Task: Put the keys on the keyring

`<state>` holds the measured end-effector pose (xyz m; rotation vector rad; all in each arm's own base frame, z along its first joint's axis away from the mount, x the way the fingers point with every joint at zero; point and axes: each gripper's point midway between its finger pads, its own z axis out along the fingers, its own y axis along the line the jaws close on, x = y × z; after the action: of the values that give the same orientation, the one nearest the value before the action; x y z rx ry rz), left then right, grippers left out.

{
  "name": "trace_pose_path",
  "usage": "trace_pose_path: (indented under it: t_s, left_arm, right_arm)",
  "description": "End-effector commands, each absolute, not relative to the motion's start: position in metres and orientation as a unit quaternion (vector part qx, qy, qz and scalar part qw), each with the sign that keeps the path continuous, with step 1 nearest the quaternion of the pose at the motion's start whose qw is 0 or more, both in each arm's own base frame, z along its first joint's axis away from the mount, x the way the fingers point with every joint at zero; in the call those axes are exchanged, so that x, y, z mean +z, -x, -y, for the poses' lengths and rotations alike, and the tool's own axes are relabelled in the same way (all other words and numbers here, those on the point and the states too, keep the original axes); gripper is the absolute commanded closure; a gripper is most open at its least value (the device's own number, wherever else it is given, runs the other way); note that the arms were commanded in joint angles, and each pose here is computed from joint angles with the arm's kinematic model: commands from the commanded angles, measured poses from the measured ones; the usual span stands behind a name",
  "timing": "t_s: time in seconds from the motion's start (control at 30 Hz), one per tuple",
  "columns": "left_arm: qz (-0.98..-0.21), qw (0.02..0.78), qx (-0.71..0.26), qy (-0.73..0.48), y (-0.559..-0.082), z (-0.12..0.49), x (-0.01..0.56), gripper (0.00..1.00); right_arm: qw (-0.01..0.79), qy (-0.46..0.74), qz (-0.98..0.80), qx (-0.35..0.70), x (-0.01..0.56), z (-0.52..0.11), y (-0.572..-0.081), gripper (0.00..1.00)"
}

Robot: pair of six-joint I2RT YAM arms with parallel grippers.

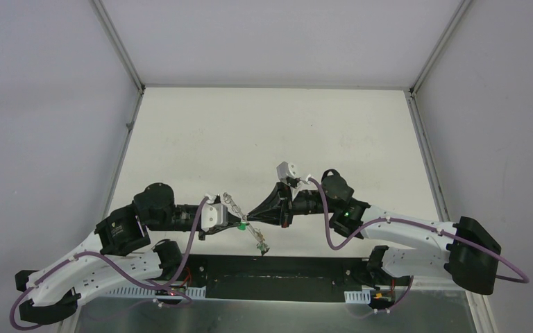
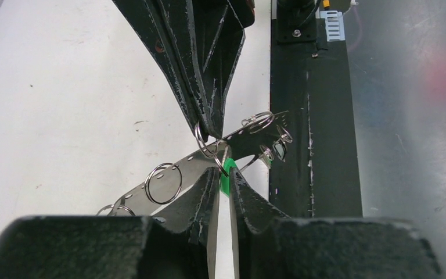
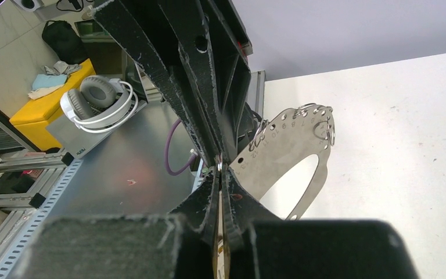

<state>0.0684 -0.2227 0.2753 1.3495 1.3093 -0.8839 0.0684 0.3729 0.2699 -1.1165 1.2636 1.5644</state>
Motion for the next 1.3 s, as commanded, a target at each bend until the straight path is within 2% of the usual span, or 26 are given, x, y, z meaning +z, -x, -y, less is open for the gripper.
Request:
trace_pose_path:
  t_s: [0.0, 0.17, 0.8, 1.0, 1.07, 1.13, 1.27]
  left_arm:
    - [-0.520, 0.514, -0.378, -0.568, -0.062, 0.225, 0.288, 0.92]
    - [-0.518, 0.504, -0.385, -0.573, -0.060, 0.229, 0.287, 1.00]
    - [-0.494, 0.467, -0.432, -0.593, -0.044, 0.244, 0.291, 1.00]
    - [-0.482, 0.477, -0.439, -0.590, -0.041, 0.243, 0.299, 1.00]
    - [-0.481, 0.479, -0.441, -0.587, -0.040, 0.242, 0.301, 0.93]
    - [-0.485, 0.481, -0.443, -0.580, -0.041, 0.241, 0.304, 0.83]
    - [-0.489, 0.489, -0.446, -0.568, -0.041, 0.238, 0.311, 0.73]
  right_arm:
    - [0.446, 0.437, -0.464, 0.628, 0.298, -0.369, -0.068, 1.00]
    - [0.445, 0.437, -0.465, 0.629, 0.298, -0.369, -0.068, 1.00]
    - [0.448, 0.430, -0.469, 0.628, 0.296, -0.369, -0.070, 1.00]
    - [0.450, 0.428, -0.470, 0.627, 0.296, -0.368, -0.070, 1.00]
    - [0.450, 0.428, -0.470, 0.627, 0.296, -0.368, -0.070, 1.00]
    - [0.451, 0.428, -0.470, 0.627, 0.296, -0.367, -0.070, 1.00]
    - [0.453, 0.426, -0.470, 0.626, 0.296, -0.366, -0.070, 1.00]
